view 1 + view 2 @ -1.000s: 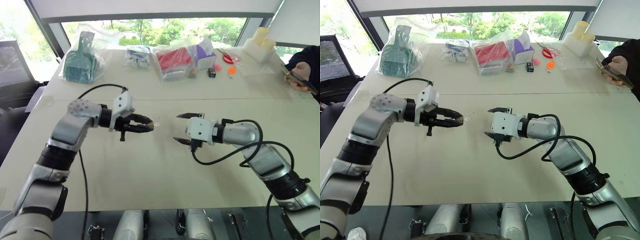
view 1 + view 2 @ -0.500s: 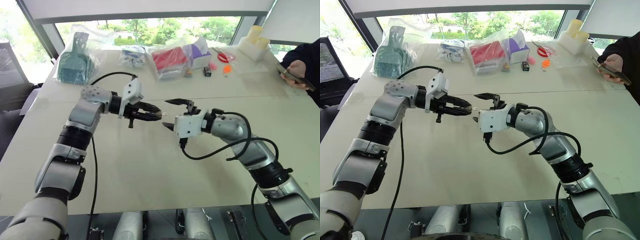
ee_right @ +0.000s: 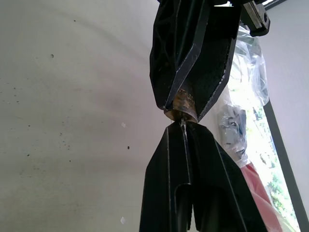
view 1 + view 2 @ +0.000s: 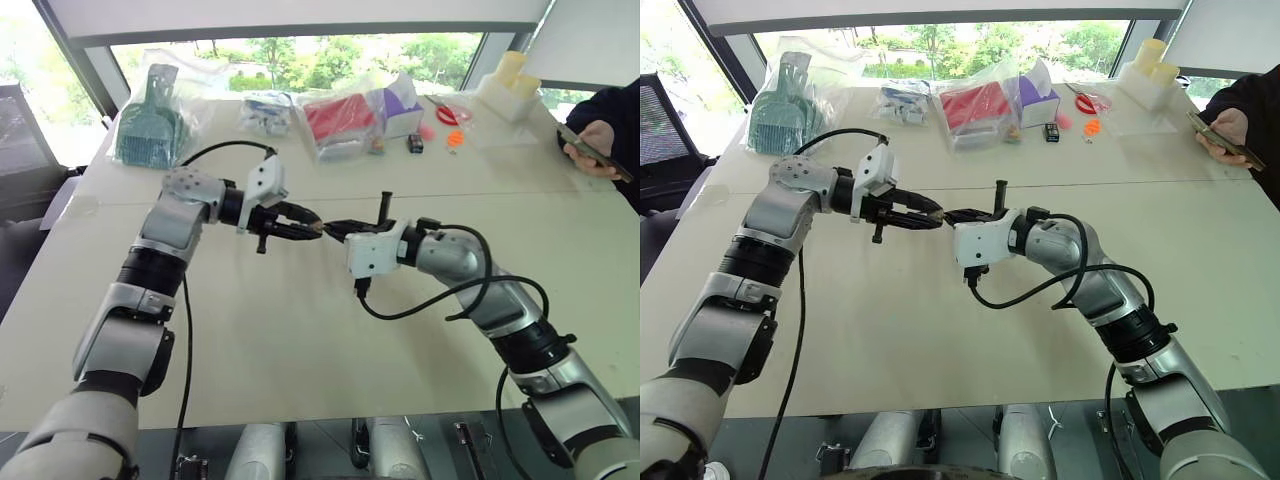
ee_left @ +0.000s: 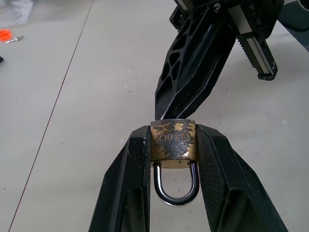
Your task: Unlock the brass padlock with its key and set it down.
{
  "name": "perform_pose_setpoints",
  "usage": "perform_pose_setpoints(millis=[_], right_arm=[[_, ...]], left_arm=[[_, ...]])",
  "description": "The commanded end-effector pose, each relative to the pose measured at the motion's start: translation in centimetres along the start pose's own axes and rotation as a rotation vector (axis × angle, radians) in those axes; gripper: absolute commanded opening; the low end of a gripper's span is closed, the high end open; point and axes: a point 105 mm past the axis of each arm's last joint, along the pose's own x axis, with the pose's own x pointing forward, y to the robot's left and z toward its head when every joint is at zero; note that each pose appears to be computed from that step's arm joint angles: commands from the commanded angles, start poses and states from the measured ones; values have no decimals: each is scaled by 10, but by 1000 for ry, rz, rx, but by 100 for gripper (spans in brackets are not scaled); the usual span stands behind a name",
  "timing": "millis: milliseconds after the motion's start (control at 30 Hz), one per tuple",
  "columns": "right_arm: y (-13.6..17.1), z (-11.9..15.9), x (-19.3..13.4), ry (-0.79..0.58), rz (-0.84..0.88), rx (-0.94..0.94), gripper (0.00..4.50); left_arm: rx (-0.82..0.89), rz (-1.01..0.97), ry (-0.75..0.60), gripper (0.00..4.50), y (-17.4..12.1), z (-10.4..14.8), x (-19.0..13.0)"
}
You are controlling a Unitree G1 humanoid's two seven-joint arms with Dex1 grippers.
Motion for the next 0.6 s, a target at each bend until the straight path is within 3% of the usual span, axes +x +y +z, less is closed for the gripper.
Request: perform_pose_setpoints(millis=[33,433,533,600], right_arm=[[-15,15,2,-60,-21,-16,5],[-15,24,7,-96,287,529,5],[-28,26,11,-108,220,453,5],[-34,21,13,-78,137,294,5]], left_arm=[[90,-3,-13,77,-2,14,1],[543,57,39,77,-4,24,17],[528,71,16,77,-3,28,17],[426,83,-16,77,0,27,14]])
